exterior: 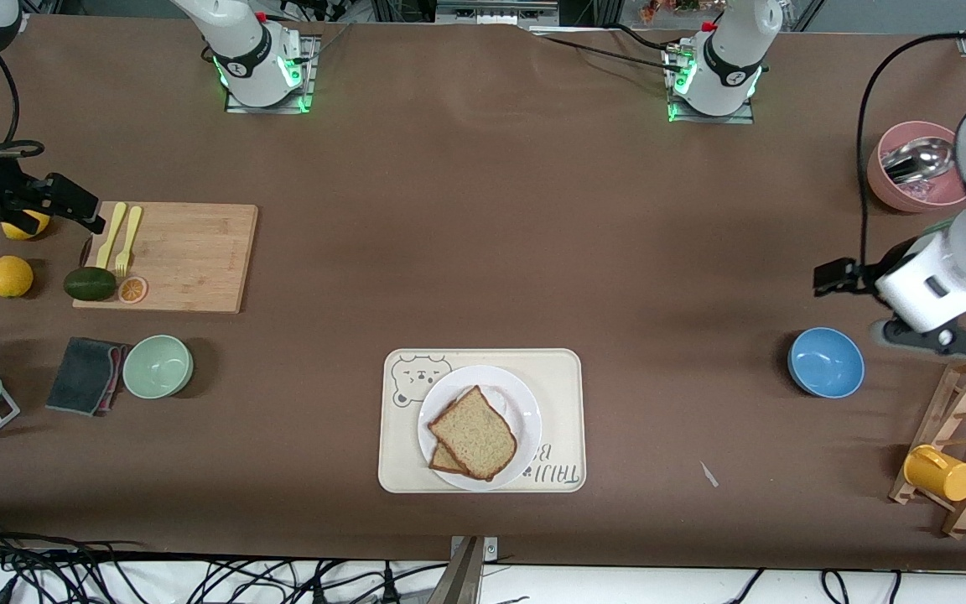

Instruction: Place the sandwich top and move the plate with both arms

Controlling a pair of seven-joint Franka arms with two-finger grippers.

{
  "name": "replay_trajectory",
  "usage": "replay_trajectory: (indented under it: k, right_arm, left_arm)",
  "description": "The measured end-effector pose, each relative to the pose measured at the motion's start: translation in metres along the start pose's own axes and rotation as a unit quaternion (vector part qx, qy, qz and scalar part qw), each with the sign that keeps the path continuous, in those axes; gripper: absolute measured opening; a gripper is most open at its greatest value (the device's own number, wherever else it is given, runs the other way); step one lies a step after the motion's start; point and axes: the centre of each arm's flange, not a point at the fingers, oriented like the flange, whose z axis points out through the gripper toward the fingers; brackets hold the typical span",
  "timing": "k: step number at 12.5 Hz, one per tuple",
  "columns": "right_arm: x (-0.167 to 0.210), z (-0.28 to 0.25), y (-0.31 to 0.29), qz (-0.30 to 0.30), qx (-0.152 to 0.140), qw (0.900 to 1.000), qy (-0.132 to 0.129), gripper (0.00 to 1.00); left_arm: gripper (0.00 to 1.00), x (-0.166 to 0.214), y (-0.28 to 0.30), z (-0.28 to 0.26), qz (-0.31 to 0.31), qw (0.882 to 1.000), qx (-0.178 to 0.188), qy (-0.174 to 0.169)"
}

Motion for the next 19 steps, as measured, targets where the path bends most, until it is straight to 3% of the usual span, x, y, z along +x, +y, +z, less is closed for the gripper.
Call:
replay_trajectory:
  k: [4, 14, 19]
  right_arm:
    - [0.0, 0.0, 0.004, 0.004, -0.001, 1.0, -0.001, 1.0]
    - [-0.004, -0.017, -0.008, -0.008, 0.0, 1.0, 0.003, 1.0]
    - [-0.004, -0.018, -0.008, -0.008, 0.0, 1.0, 0.003, 1.0]
  left_arm:
    - [1.0, -0.035, -0.028, -0.016, -0.017, 1.0, 0.005, 0.012]
    - [1.0, -0.063, -0.036, -0.044, -0.06, 0.997, -0.013, 0.038]
    - [1.0, -0.096, -0.024, -0.041, -0.045, 0.999, -0.012, 0.027]
